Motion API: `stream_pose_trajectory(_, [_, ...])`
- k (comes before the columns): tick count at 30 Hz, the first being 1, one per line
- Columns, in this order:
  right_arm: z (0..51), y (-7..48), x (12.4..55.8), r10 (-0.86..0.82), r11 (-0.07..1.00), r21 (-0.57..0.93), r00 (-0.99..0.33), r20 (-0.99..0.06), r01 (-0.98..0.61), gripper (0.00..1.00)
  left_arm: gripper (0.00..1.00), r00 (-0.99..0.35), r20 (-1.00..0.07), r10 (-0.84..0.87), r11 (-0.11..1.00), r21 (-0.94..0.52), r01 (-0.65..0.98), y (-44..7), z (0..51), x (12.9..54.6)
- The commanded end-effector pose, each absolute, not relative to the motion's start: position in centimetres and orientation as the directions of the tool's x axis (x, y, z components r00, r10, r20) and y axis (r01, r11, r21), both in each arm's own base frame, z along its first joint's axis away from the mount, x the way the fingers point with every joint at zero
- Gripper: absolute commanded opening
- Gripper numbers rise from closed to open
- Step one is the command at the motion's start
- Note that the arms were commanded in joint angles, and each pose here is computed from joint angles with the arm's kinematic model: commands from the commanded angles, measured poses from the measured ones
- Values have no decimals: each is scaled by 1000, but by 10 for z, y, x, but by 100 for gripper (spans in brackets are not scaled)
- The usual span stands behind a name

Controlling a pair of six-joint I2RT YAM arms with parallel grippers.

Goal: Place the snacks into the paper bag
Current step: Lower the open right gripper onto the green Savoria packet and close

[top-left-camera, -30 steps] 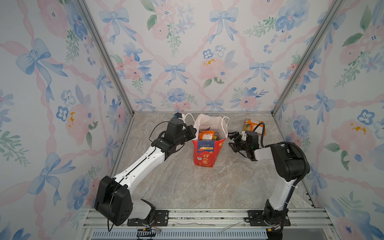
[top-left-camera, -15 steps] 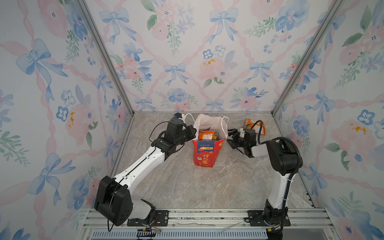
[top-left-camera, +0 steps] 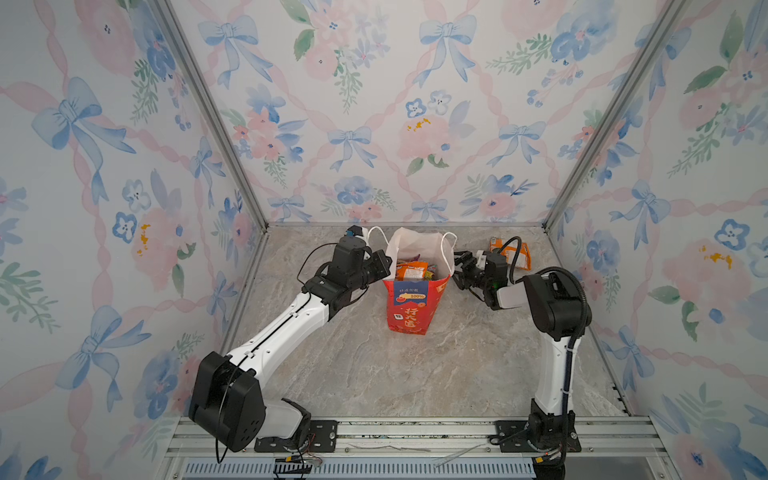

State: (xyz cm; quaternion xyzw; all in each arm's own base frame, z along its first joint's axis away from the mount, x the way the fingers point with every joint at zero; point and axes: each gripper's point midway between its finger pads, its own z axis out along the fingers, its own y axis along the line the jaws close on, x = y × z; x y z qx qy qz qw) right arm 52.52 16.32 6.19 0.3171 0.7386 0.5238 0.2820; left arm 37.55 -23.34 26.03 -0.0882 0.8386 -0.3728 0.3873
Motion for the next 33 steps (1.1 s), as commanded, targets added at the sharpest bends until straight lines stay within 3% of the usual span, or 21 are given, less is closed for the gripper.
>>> stream_pose_trajectory(1, [29, 166, 520, 758, 282, 922, -651, -44, 266, 88, 0, -688, -579, -438, 693, -705, 153, -233, 264, 372])
stream_pose_trajectory(22, [3, 171, 519, 754, 315, 879, -657, -2, 359, 91, 0, -681, -583, -443, 693, -704, 152, -228, 266, 370])
stream_pose_trajectory(33, [-3, 171, 519, 749, 327, 869, -663, 0, 370, 74, 0, -677, -586, -446, 696, -703, 150, -226, 266, 370])
